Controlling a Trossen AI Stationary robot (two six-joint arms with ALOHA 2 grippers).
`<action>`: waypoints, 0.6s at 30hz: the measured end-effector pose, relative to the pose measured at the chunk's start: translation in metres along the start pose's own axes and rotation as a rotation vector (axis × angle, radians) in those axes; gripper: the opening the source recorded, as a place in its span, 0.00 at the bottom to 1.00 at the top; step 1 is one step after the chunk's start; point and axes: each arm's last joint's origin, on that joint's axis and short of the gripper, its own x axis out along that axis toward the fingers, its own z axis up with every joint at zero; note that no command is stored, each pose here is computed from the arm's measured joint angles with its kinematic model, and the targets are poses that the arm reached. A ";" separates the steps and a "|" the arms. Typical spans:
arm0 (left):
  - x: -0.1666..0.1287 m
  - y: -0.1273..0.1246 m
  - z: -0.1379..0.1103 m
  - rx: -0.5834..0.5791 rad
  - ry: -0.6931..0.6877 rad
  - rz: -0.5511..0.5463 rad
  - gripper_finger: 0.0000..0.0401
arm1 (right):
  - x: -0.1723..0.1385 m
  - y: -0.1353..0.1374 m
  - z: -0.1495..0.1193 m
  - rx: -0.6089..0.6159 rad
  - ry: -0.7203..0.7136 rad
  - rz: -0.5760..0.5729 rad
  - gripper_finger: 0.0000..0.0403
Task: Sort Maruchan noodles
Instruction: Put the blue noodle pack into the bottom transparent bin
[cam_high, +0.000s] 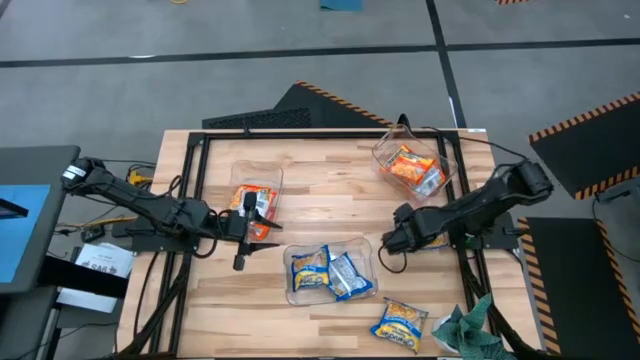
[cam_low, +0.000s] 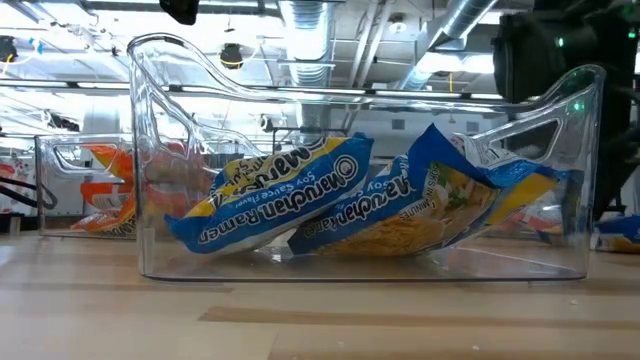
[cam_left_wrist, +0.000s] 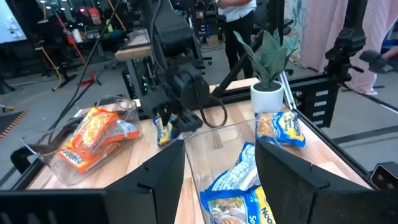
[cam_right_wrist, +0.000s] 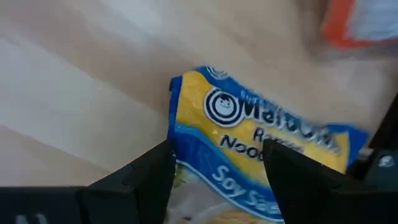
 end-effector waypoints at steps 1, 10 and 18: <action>0.000 0.000 0.000 -0.001 -0.001 0.000 0.46 | 0.003 0.003 -0.001 -0.003 0.015 -0.007 0.66; 0.000 0.000 -0.002 0.004 0.018 -0.002 0.46 | 0.022 0.015 -0.005 -0.035 0.051 -0.099 0.64; 0.000 0.000 -0.002 0.003 0.018 -0.002 0.46 | 0.036 0.019 -0.006 -0.090 0.075 -0.190 0.21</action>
